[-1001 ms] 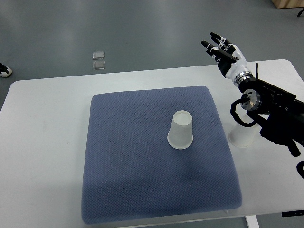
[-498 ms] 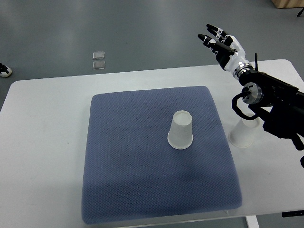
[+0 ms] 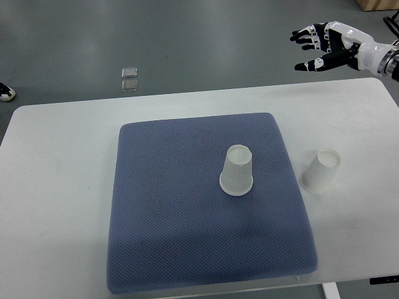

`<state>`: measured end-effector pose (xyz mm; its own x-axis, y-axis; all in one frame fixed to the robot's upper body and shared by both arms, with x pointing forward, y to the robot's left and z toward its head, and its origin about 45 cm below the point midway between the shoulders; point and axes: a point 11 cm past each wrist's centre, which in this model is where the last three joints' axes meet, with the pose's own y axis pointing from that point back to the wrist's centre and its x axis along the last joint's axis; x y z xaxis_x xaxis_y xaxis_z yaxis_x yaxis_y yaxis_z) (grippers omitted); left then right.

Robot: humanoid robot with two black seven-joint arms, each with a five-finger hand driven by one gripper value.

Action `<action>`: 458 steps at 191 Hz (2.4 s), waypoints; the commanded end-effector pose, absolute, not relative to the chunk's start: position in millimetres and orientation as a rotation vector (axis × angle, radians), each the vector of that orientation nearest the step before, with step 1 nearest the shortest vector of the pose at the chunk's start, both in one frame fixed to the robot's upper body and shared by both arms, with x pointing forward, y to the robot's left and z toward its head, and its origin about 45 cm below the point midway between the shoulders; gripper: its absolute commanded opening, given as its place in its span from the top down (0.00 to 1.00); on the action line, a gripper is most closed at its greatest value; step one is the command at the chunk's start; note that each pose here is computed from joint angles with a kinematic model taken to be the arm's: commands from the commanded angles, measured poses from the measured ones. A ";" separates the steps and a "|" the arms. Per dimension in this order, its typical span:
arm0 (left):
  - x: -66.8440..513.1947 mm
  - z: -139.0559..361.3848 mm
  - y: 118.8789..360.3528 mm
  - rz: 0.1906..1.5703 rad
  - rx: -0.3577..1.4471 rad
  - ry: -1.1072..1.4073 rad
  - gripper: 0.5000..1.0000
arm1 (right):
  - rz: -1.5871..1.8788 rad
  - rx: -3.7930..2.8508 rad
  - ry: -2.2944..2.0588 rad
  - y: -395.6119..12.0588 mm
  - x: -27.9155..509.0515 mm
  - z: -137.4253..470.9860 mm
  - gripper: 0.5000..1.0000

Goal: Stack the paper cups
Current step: 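Lower the right hand down toward the white paper cup beside the mat, then close the right hand's fingers around the white paper cup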

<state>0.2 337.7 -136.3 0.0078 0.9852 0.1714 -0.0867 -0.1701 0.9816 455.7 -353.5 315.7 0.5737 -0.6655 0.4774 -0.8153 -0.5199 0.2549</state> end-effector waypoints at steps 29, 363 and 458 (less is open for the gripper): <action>0.2 -136.3 337.7 1.363 1.276 1.048 0.00 | 0.634 2.127 -0.694 -374.0 401.0 307.6 0.17; 0.2 -136.3 337.7 1.363 1.276 1.048 0.00 | 0.940 1.916 -0.404 -357.0 360.2 220.9 0.17; 0.2 -136.3 337.7 1.363 1.275 1.049 0.00 | 0.943 1.922 -0.467 -362.9 364.5 226.1 0.17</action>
